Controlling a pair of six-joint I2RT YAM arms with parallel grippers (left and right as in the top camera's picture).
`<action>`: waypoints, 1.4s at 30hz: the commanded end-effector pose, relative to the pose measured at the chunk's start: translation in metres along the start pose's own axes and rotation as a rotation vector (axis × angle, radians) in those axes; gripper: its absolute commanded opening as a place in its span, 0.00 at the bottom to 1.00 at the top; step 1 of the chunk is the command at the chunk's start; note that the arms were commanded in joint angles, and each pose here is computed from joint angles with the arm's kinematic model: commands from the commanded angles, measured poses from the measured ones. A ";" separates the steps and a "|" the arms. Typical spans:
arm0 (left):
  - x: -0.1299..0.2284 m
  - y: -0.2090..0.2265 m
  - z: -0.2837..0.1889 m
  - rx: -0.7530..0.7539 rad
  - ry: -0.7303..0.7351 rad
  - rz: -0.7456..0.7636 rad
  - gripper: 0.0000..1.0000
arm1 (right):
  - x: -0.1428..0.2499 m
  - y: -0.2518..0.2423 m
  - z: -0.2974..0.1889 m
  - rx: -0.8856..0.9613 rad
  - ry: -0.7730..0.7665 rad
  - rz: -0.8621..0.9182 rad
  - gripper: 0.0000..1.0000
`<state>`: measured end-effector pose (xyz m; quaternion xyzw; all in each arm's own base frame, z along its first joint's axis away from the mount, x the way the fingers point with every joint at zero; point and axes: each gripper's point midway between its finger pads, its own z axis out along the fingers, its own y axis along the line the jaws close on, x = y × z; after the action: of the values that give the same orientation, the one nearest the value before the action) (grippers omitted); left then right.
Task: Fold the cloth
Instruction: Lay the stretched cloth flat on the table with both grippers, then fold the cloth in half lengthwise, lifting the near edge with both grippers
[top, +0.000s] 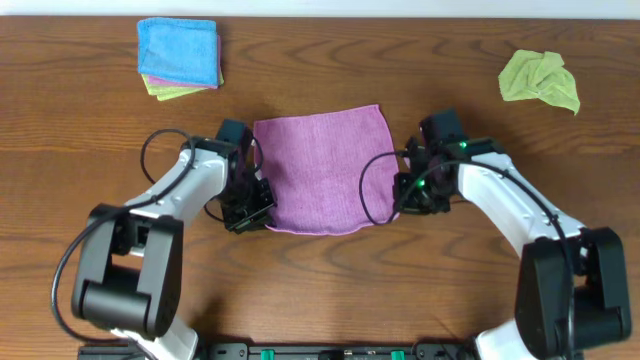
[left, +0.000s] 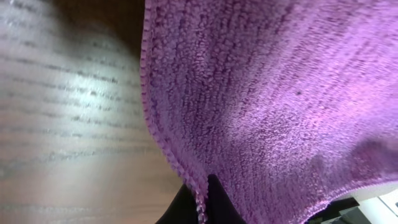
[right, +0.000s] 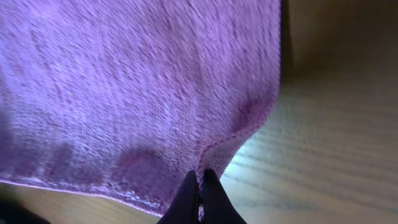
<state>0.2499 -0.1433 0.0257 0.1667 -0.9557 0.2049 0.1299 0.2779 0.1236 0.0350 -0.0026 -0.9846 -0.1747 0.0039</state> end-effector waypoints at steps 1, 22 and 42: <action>0.003 0.000 -0.007 -0.001 -0.032 0.011 0.06 | 0.010 0.001 -0.004 -0.005 -0.010 0.020 0.01; -0.015 -0.019 -0.021 0.102 -0.119 -0.141 0.06 | -0.027 0.028 -0.030 -0.059 -0.259 -0.060 0.01; -0.100 -0.040 -0.078 0.228 -0.567 -0.250 0.06 | -0.119 0.034 -0.069 -0.011 -0.681 -0.108 0.01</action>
<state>0.3619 -0.1263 0.0747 0.3251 -0.9042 0.2534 -0.1119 0.3925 0.1342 0.1131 0.0009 -0.9271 -0.1861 -0.3252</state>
